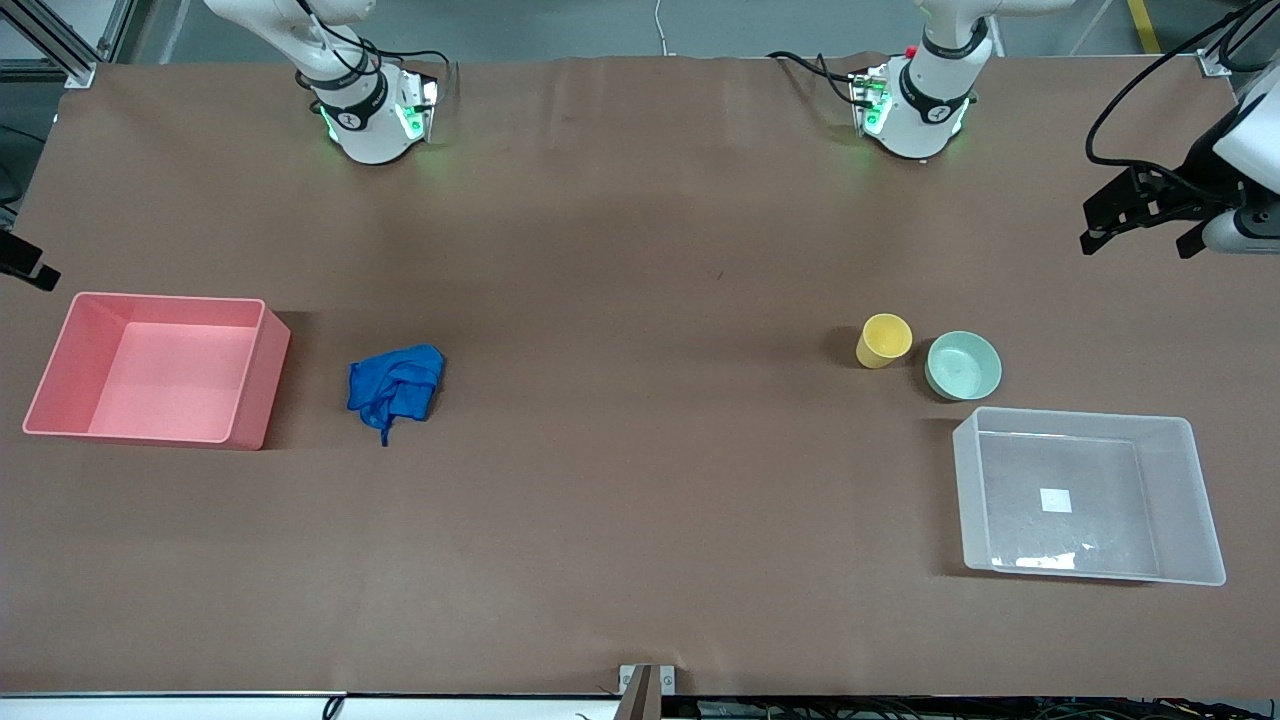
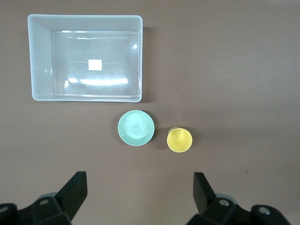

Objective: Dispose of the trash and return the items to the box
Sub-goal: 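Move the left gripper toward the green bowl and yellow cup, then grasp the blue cloth with the right gripper while the left gripper grasps the bowl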

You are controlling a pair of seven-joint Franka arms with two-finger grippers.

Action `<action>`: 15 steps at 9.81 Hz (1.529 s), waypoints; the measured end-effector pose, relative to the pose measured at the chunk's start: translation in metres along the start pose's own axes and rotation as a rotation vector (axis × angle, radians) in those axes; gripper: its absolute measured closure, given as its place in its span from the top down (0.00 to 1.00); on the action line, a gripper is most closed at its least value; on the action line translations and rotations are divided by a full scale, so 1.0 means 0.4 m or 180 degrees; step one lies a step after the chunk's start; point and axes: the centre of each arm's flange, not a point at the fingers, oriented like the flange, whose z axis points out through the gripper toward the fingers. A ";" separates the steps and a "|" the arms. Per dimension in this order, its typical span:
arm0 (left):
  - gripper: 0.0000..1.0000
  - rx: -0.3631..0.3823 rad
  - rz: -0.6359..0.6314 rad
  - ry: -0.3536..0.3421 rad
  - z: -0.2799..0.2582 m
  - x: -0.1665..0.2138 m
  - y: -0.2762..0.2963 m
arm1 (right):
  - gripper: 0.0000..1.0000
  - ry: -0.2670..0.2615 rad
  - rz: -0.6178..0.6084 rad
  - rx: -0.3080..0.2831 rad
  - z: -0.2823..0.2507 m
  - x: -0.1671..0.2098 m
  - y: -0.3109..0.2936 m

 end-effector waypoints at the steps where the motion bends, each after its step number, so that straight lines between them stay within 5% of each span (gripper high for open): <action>1: 1.00 0.0000 0.0000 0.0001 0.000 0.000 0.000 | 1.00 -0.0010 0.0015 0.0008 -0.004 -0.015 0.008; 8: 0.98 0.0002 -0.0076 0.0002 0.044 0.013 -0.050 | 1.00 0.0077 0.0018 0.0035 -0.042 -0.074 0.016; 13: 0.98 0.0006 -0.0068 0.0046 0.392 0.020 -0.083 | 1.00 0.0133 -0.0068 0.0035 -0.061 -0.058 -0.023; 15: 0.98 0.0013 -0.0027 0.0081 0.583 -0.031 -0.112 | 1.00 -0.0011 -0.0145 0.0034 -0.036 -0.068 -0.123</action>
